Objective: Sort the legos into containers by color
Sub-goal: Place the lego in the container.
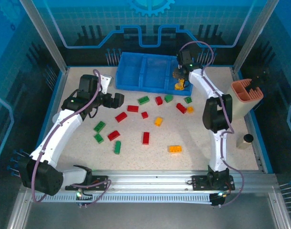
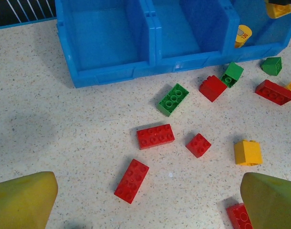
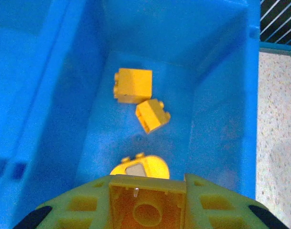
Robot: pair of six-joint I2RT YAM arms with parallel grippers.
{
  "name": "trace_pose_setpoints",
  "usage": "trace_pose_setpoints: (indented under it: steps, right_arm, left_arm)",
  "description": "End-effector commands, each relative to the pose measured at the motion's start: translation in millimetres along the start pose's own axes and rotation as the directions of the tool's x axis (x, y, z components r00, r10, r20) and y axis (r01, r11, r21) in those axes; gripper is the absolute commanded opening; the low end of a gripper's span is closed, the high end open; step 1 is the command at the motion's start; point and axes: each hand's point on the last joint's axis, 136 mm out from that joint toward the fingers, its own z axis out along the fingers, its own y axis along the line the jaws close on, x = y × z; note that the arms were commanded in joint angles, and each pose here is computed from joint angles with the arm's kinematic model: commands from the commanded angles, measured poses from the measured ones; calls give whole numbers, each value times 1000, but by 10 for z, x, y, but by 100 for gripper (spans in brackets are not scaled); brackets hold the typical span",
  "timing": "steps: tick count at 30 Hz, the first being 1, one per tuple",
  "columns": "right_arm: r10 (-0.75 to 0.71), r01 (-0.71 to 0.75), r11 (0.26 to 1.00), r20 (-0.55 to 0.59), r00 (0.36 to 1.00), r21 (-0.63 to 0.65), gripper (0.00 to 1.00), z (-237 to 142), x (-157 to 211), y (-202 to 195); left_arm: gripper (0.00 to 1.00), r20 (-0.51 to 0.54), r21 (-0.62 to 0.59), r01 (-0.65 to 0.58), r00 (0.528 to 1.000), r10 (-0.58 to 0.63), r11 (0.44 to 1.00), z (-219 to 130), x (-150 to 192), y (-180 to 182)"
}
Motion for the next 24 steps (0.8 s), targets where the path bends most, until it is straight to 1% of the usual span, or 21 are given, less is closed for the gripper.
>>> trace_pose_setpoints:
  steps: [1, 2, 8, 12, 14, 17, 18, 21, 24]
  right_arm:
    - [-43, 41, 998, 41, 998, 42, 24, 136, -179, -85]
    - [-59, 58, 997, 23, 998, 47, 25, 291, -118, -62]
    - [-66, 64, 996, 33, 997, 63, 27, 456, -184, -75]
    - [-67, 65, 996, 35, 997, 58, 38, 428, -206, -69]
    - [-54, 52, 997, 38, 998, 62, 48, 341, -222, -101]
    - [-50, 48, 998, 49, 998, 42, 55, 180, -195, -78]
    - [-49, 47, 998, 64, 997, 39, 58, 44, -218, -88]
    - [-43, 42, 999, 60, 997, 19, 60, -196, -101, -73]
    - [-30, 33, 999, 92, 995, -21, 61, -542, 80, -27]
  left_arm:
    - [99, -4, -16, -17, 1000, 17, 1000, -40, 7, 30]
    - [99, -5, -17, -16, 1000, 16, 1000, -37, 7, 32]
    - [99, -8, -18, -14, 1000, 13, 1000, -29, 11, 35]
    - [99, -13, -24, -17, 1000, 17, 1000, -8, 15, 47]
    - [99, -17, -19, -17, 1000, 16, 1000, 11, 13, 42]
    - [99, -24, -12, -13, 1000, 12, 1000, 17, 9, 31]
    - [99, -23, -12, -12, 1000, 12, 1000, 16, 9, 30]
    - [99, -22, -12, -10, 1000, 10, 1000, -2, 18, 29]
    - [100, -16, -18, -17, 1000, 17, 1000, -21, 24, 36]
